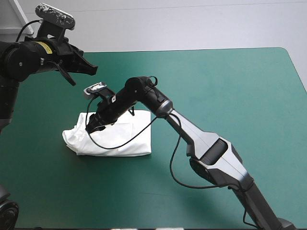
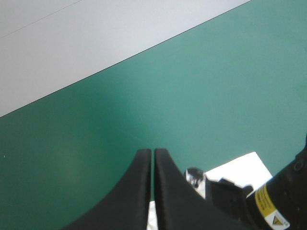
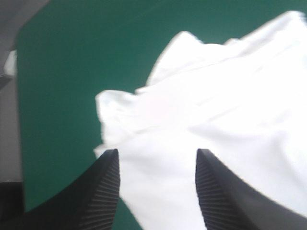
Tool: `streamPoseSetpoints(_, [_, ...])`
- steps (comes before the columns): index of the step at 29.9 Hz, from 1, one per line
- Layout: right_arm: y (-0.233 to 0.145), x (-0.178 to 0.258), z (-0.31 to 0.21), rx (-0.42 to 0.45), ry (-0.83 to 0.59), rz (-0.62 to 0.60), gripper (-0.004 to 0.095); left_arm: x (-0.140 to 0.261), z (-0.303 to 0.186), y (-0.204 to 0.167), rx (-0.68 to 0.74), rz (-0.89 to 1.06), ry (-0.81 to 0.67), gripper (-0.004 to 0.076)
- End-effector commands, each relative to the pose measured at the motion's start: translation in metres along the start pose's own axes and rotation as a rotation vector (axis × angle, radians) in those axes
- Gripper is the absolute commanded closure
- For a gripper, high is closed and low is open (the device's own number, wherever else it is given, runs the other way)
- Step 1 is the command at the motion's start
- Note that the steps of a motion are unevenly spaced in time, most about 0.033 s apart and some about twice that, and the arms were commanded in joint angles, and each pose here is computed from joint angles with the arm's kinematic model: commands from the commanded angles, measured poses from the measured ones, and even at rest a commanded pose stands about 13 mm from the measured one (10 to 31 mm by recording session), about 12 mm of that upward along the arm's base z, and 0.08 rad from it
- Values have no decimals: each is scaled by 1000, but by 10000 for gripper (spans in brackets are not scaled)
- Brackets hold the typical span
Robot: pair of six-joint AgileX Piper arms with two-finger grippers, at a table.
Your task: Fold the cloth
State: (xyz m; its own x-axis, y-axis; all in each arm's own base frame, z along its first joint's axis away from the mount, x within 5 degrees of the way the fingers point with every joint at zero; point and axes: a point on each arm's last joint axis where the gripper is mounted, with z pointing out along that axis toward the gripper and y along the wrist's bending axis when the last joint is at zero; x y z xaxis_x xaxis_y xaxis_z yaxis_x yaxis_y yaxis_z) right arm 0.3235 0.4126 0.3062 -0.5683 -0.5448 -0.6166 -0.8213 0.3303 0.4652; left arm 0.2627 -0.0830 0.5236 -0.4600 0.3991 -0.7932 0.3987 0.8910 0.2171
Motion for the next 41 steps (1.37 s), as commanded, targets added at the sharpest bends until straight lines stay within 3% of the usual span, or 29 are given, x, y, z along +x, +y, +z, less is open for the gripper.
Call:
streamPoseSetpoints(1, [26,-24,-84,130,-156,-57,477,1,-19,0,1,-12,-13,705])
streamPoseSetpoints(8, [-11,27,-136,261,-39,77,479,1,-19,1,-4,-11,-12,705])
streamPoseSetpoints(10, [-23,46,-148,267,-105,133,479,1,-19,1,-4,-9,-12,705])
streamPoseSetpoints(13, [-44,72,-156,209,-261,262,466,1,-18,0,1,-10,-10,705])
streamPoseSetpoints(16, [-61,91,-151,138,-335,331,374,1,-12,0,7,-9,1,705])
streamPoseSetpoints(20, [-75,107,-128,105,-290,376,244,2,-4,-2,19,-10,21,705])
streamPoseSetpoints(30, [-105,123,-88,43,-214,473,253,8,10,-4,31,-8,69,705])
streamPoseSetpoints(33, [-105,126,-76,32,-192,476,316,8,10,-4,31,-8,69,705])
streamPoseSetpoints(38, [-99,129,-59,14,-147,458,528,8,10,-4,31,-8,69,705])
streamPoseSetpoints(41, [-101,130,-59,22,-139,451,831,8,10,-4,31,-8,69,705])
